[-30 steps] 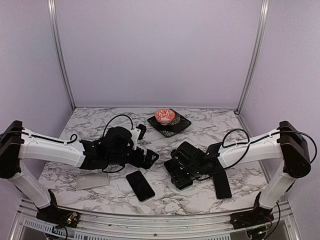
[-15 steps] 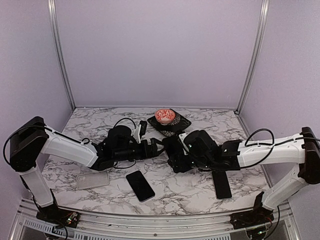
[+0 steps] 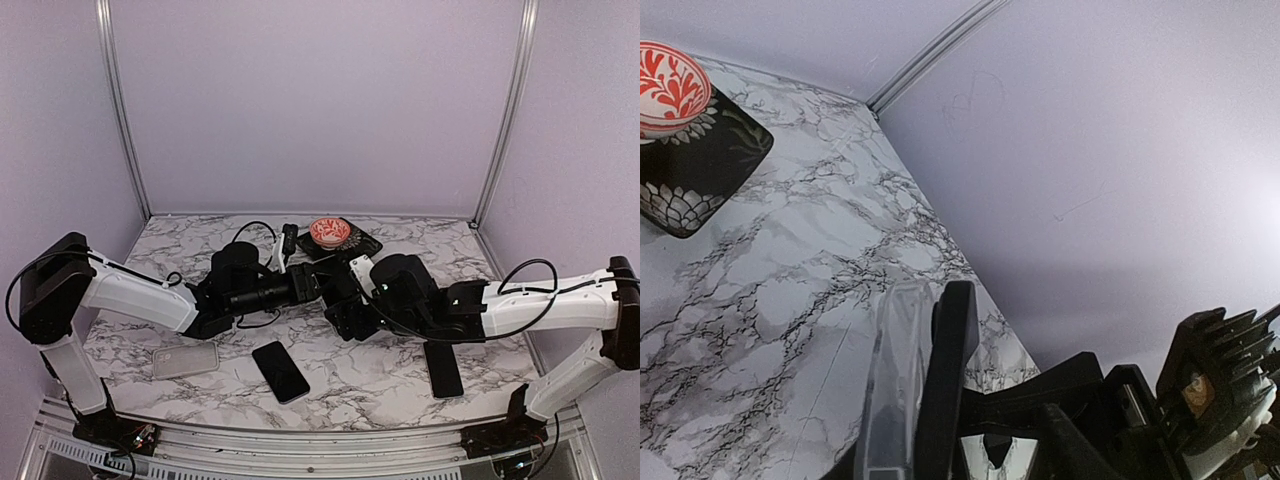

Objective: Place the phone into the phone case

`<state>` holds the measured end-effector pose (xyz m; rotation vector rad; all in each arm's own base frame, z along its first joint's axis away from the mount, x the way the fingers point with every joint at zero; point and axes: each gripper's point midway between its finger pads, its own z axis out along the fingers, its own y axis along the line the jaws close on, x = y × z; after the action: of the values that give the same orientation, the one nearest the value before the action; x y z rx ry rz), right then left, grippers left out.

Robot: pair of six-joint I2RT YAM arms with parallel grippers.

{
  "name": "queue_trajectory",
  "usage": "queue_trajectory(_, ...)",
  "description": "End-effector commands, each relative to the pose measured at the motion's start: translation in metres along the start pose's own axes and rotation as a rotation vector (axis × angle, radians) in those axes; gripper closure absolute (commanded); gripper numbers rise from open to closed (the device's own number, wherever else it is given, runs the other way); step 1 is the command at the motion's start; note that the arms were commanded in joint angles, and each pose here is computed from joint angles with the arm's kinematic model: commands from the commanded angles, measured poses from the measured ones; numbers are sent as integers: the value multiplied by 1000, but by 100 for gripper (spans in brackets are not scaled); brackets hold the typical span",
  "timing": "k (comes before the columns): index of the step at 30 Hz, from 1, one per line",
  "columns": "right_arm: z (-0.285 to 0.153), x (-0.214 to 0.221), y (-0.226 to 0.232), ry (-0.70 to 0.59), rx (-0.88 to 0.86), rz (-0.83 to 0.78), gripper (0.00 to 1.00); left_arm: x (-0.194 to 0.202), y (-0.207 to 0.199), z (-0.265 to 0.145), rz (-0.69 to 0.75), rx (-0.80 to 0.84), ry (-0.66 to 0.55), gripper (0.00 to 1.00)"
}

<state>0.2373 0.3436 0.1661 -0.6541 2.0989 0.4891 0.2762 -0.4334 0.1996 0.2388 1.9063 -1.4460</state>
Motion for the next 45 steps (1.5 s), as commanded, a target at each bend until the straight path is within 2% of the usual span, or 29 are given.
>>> queue_trajectory(1, -22, -59, 11, -176, -29, 12, 59, -5, -32, 5, 38, 105, -12, 75)
queue_trajectory(4, -25, -61, 10, -183, -24, 6, 59, -4, -33, 4, 41, 107, -11, 100)
queue_trajectory(8, -29, -63, 7, -192, -20, 3, 56, -2, -42, 1, 71, 132, -1, 100)
queue_trajectory(9, -31, -62, 8, -190, -24, -6, 50, -2, -46, 0, 89, 145, 2, 100)
queue_trajectory(10, -32, -61, 9, -188, -32, -15, 40, -4, -54, -3, 117, 163, -2, 100)
queue_trajectory(11, -35, -61, 12, -185, -57, -37, 26, -7, -62, -6, 147, 182, -6, 100)
queue_trajectory(12, -38, -60, 16, -184, -87, -62, 8, -9, -70, -10, 189, 202, -10, 100)
queue_trajectory(13, -43, -60, 19, -183, -113, -81, 3, -11, -80, -14, 233, 225, -12, 100)
queue_trajectory(15, -56, -62, 19, -199, -141, -113, 1, -16, -98, -26, 360, 257, -16, 100)
queue_trajectory(20, -100, -64, 34, -247, -428, -215, 1, -22, -139, -51, 577, 317, 27, 100)
queue_trajectory(25, -152, -61, 72, -357, -734, -398, 1, -8, -194, -90, 696, 554, 66, 100)
queue_trajectory(27, -160, -58, 80, -364, -803, -428, 3, 0, -210, -104, 743, 629, 70, 100)
queue_trajectory(30, -170, -61, 87, -387, -851, -481, 18, 7, -226, -119, 796, 703, 68, 100)
queue_trajectory(34, -177, -59, 92, -439, -895, -493, 33, 7, -235, -124, 812, 727, 55, 100)
queue_trajectory(39, -163, -57, 97, -379, -910, -484, 56, 9, -240, -123, 822, 740, 54, 100)
queue_trajectory(45, -148, -53, 100, -324, -893, -471, 57, 7, -241, -119, 834, 712, 29, 100)
